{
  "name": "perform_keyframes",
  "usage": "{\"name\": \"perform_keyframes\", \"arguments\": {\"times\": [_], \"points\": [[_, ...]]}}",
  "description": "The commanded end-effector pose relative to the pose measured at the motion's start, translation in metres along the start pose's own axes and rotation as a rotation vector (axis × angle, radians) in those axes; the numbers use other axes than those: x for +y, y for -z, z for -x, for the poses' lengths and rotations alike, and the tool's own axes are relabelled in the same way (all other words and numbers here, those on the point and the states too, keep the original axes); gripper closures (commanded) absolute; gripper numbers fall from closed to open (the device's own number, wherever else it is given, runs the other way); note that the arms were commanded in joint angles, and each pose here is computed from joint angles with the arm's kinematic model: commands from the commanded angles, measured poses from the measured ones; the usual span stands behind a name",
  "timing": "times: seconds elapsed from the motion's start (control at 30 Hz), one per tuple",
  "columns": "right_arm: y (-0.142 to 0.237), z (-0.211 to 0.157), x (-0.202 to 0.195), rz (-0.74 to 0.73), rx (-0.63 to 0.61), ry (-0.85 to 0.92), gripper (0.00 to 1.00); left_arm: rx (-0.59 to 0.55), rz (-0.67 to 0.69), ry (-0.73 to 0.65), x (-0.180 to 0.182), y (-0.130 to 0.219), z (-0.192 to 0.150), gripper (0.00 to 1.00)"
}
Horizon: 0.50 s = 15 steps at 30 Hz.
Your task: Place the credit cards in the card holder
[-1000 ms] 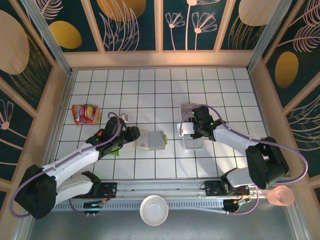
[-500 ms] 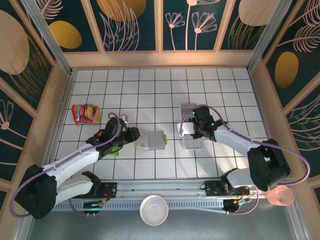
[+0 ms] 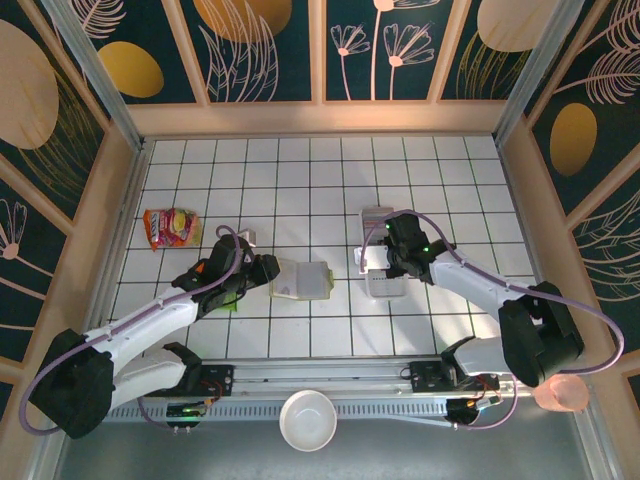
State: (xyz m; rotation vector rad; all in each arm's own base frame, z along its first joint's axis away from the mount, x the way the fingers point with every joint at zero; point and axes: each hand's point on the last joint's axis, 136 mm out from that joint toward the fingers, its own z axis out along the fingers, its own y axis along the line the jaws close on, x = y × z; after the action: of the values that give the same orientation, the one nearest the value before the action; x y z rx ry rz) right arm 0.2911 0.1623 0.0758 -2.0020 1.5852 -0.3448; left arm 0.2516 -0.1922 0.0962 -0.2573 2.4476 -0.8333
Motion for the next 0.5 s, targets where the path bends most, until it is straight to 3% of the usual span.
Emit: {"name": "perform_keyframes", "arguments": {"times": [0.0, 0.33, 0.47], "points": [[0.0153, 0.005, -0.0326, -0.105, 0.0, 0.011, 0.76, 0.01, -0.008, 0.007, 0.0002, -0.0021, -0.0037, 0.71], [0.0208, 0.0098, -0.0314, -0.08, -0.016, -0.009, 0.82, 0.017, -0.009, 0.008, 0.0004, -0.0031, -0.0051, 0.71], [0.0247, 0.0098, -0.0258, -0.049, -0.011, -0.025, 0.95, 0.001, 0.002, -0.003, 0.0019, -0.0023, -0.0021, 0.73]]}}
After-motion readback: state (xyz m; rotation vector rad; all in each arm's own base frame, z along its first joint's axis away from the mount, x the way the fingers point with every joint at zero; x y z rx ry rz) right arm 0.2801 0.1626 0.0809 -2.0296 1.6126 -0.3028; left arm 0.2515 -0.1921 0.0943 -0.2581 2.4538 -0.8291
